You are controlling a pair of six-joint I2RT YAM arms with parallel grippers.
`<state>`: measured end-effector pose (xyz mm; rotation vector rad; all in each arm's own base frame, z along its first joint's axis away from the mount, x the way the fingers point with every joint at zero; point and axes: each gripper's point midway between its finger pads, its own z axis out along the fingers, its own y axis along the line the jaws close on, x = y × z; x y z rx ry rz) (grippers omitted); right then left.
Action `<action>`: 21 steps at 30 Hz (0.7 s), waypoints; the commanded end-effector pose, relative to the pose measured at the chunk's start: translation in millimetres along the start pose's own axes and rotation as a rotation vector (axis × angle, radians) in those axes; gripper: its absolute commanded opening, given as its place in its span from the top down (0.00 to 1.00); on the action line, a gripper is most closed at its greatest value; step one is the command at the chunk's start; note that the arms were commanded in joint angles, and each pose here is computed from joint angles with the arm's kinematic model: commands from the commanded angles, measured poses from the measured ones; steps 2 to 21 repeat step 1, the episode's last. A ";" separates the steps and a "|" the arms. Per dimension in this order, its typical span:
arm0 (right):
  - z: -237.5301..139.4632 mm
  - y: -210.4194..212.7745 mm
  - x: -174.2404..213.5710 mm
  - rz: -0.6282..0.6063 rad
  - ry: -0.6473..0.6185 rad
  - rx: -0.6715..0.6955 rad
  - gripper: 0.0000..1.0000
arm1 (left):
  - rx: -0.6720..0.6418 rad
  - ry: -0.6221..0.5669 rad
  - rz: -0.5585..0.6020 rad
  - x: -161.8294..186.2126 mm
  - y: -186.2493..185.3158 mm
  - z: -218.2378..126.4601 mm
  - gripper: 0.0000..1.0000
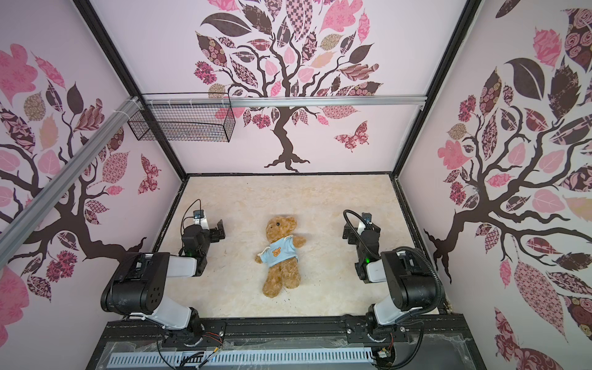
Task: Dress the teddy bear
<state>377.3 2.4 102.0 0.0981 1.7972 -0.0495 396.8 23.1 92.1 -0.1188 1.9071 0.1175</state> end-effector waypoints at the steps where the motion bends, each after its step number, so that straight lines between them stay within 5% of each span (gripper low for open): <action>1: 2.6 0.5 -12.3 0.020 -0.041 -0.003 0.00 | 0.005 -0.033 -0.009 -9.7 0.4 -0.3 0.03; 21: 2.6 0.5 -12.3 0.020 -0.041 -0.003 0.00 | 0.005 -0.033 -0.009 -9.7 0.4 -0.3 0.03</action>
